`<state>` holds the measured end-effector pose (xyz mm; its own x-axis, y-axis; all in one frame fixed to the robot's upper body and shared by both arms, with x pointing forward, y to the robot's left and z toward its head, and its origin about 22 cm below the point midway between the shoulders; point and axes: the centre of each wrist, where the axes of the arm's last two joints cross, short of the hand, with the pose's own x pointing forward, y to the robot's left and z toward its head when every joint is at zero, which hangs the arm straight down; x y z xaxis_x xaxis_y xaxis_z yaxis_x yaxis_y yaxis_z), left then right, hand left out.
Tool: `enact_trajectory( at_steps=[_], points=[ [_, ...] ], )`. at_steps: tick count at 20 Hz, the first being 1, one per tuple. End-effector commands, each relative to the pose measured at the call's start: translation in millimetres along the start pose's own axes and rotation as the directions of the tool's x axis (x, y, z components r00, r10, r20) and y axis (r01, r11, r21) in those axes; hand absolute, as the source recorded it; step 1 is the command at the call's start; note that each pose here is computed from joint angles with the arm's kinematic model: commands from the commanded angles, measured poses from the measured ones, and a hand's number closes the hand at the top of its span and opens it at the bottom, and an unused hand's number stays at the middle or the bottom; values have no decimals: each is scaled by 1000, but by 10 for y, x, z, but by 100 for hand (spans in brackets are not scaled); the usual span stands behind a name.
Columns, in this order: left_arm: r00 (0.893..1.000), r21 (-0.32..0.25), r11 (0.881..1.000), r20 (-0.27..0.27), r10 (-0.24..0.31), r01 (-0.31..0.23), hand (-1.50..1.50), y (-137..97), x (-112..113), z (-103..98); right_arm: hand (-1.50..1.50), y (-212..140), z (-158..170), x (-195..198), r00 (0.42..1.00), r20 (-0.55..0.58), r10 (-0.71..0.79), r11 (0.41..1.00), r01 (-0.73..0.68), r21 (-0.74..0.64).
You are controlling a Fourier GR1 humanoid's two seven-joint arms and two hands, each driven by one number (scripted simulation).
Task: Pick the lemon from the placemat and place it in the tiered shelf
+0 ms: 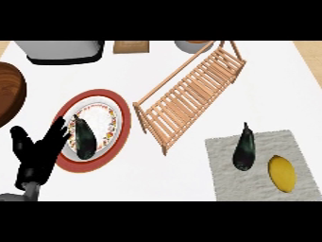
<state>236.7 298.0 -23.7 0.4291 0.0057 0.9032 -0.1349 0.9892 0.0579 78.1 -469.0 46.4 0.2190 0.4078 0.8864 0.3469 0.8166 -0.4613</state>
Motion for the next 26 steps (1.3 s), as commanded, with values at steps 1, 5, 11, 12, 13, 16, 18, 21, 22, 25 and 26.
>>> enact_trajectory(
  at_steps=[1,5,11,12,13,16,18,21,22,25,26],
  points=[
    [1000,-19,1000,-29,7,-7,0,-89,-41,-39,-150,-84,264,349,1000,10,14,993,-15,113],
    [1000,-24,1000,-18,-15,15,0,72,10,2,-150,-32,335,734,994,-40,104,977,-94,190],
    [1000,-55,998,-12,-23,23,0,-11,-27,-85,-150,325,228,1198,966,-175,191,978,-173,116],
    [1000,-44,999,-1,-15,15,0,27,63,-128,-150,279,164,1167,961,-199,192,980,-178,88],
    [1000,-61,998,-20,-15,13,0,-90,36,-211,-150,370,80,1298,955,-206,215,975,-200,93],
    [1000,-44,999,3,-24,24,0,2,96,-129,-150,505,112,1355,926,-267,268,963,-260,66],
    [1000,-63,998,-15,-26,25,0,-59,-90,-96,-150,653,124,1372,903,-300,308,951,-291,100],
    [1000,-58,998,-13,-18,17,0,-71,-58,-68,-150,795,-29,1583,880,-348,324,946,-307,104],
    [1000,-45,999,-9,-11,10,0,-126,75,-158,-150,805,-119,1414,873,-361,328,945,-297,138],
    [1000,-88,996,-3,-19,18,0,-65,17,-42,-150,986,-260,1422,840,-363,403,915,-360,182],
    [1000,-60,998,6,-8,8,0,1,11,-166,-150,1095,-126,1501,837,-350,420,906,-366,212]
  ],
)
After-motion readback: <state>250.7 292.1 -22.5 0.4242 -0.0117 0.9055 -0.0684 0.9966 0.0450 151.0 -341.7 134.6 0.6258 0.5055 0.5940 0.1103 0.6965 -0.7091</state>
